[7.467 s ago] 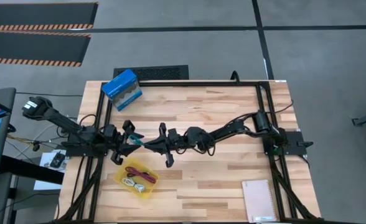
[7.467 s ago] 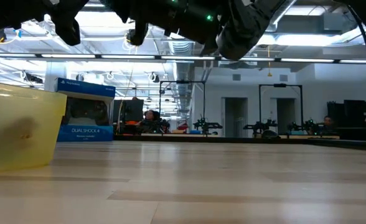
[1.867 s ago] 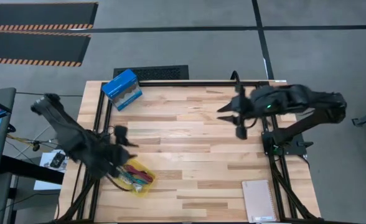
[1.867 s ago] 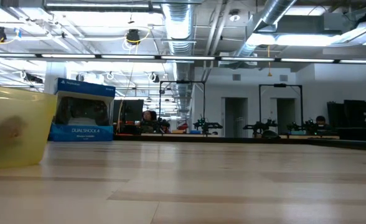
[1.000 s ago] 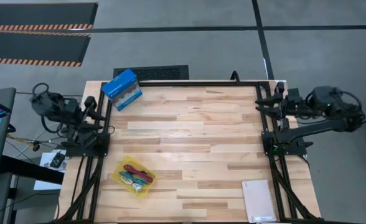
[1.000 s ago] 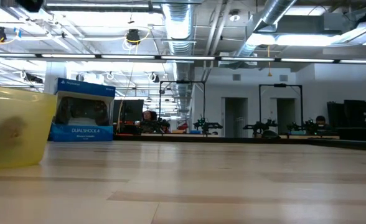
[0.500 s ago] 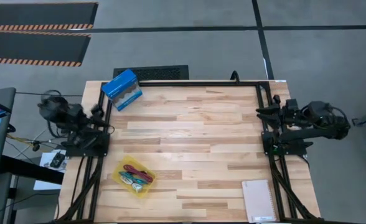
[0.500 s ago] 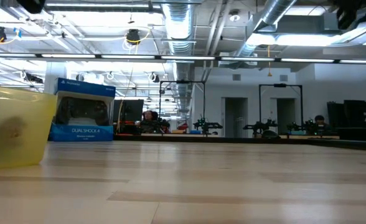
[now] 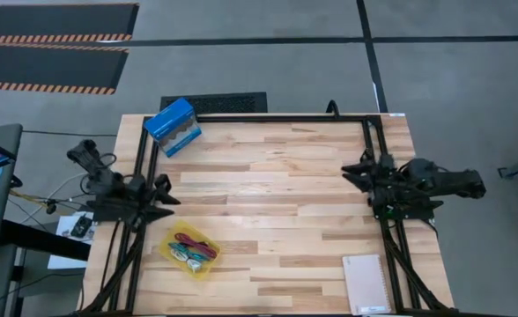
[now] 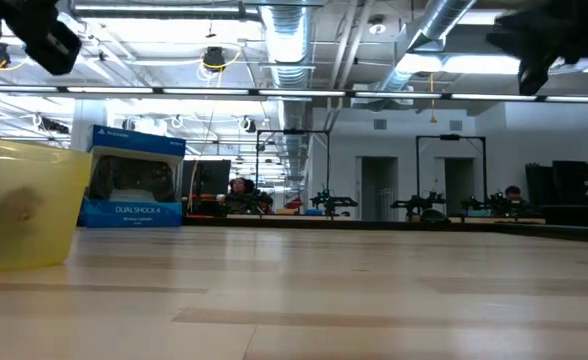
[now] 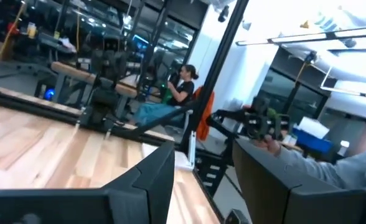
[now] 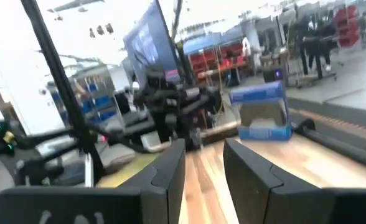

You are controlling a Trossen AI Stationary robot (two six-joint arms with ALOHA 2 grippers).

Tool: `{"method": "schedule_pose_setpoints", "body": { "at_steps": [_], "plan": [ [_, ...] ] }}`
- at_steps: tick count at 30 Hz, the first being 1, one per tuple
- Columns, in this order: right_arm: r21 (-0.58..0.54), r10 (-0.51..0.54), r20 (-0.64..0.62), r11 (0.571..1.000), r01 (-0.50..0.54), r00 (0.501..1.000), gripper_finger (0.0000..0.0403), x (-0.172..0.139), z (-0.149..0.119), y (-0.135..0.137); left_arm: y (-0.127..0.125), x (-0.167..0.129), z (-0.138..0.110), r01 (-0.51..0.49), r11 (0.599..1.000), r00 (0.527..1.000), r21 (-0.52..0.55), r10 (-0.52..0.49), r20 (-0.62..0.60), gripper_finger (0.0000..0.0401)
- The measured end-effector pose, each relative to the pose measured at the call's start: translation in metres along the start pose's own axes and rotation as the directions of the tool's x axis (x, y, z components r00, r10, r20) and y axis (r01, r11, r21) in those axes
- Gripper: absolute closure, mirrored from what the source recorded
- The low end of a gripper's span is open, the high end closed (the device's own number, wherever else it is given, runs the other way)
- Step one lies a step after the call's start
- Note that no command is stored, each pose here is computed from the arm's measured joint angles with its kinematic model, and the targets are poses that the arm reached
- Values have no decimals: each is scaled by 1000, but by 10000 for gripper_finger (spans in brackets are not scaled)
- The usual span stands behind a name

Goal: Pick and place USB-C Cables
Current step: Return to Home Position

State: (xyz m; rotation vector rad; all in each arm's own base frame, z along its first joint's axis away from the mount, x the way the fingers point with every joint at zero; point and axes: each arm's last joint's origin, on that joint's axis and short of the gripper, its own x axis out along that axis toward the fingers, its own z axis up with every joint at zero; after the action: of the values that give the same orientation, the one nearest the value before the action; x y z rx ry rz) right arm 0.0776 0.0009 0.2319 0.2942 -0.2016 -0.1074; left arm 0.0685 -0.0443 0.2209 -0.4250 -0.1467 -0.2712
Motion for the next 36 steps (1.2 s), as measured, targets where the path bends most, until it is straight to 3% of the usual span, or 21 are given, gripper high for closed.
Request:
{"method": "schedule_pose_setpoints", "body": {
  "at_steps": [9, 15, 28, 36],
  "plan": [
    [27, 50, 13, 998, -51, 999, 268, 8, -48, -10, 8, 2, -30, -6, 1000, 999, 14, 6, -45, 248],
    [-8, 44, -25, 999, -45, 999, 268, 8, -51, -10, 12, 2, -46, -12, 999, 993, 34, 16, -117, 248],
    [-117, 27, -69, 992, -35, 997, 268, 8, -56, -12, 13, 2, -46, -23, 989, 993, 145, 39, -108, 248],
    [-132, 10, -129, 991, -27, 992, 267, 7, -62, -14, 13, 2, -46, -26, 991, 993, 127, 40, -108, 248]
  ]
}}
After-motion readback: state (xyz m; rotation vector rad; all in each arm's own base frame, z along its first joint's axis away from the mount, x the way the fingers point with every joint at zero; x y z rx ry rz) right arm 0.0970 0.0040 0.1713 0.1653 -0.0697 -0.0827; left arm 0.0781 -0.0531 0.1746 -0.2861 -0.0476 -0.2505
